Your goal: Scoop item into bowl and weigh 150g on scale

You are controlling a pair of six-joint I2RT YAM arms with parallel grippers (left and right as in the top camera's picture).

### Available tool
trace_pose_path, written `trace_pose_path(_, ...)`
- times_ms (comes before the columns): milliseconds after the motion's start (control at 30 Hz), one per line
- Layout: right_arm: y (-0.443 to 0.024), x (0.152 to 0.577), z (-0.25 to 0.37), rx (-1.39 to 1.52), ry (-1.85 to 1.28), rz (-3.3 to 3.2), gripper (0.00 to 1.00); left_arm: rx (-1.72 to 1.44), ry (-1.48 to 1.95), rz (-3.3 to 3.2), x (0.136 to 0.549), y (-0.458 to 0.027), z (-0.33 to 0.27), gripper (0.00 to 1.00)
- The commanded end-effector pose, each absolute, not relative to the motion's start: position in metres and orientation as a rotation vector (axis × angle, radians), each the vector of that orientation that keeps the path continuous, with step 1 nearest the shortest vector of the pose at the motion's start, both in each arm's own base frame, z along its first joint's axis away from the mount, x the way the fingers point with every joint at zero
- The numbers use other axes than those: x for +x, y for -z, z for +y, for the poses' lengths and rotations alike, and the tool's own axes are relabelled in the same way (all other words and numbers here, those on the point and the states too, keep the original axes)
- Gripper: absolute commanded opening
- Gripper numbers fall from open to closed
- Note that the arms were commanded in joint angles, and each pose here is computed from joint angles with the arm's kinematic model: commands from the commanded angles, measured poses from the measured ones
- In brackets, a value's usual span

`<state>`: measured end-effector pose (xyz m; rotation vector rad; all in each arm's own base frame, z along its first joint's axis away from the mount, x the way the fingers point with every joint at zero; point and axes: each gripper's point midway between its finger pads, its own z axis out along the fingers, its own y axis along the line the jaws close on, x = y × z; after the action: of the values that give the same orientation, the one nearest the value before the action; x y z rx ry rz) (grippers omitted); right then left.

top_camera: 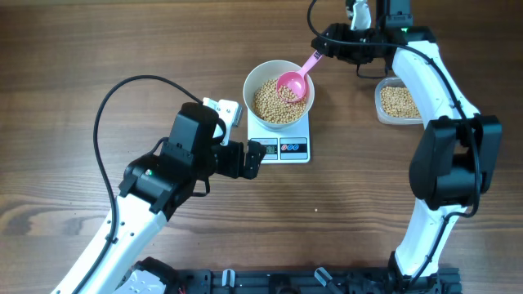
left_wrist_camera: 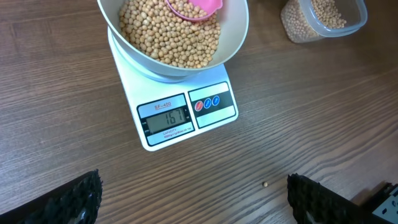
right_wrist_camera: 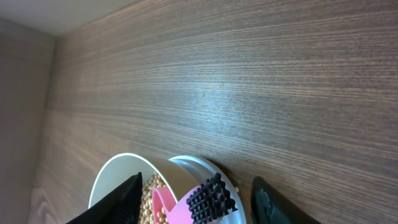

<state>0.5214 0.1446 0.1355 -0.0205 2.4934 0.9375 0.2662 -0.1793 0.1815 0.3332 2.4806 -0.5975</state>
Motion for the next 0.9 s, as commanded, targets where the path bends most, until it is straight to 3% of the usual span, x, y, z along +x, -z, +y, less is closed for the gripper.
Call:
trace_pose_path(0, -0.127, 0.523, 0.151, -0.012, -0.979, 2.506, 0.52, 0.346, 0.595, 2.481, 0.266, -0.18, -0.181, 1.0)
trace_pose_path(367, -0.122, 0.522, 0.152, 0.016, -0.989, 2.526, 0.45, 0.346, 0.595, 2.481, 0.266, -0.18, -0.181, 1.0)
trace_pose_path(533, -0.121, 0.519, 0.159, 0.006, -0.997, 2.531, 0.34, 0.346, 0.595, 2.481, 0.266, -0.18, -0.181, 1.0)
trace_pose_path(867, -0.118, 0.52, 0.161, 0.004, -0.947, 2.545, 0.31, 0.346, 0.595, 2.481, 0.266, -0.18, -0.181, 1.0)
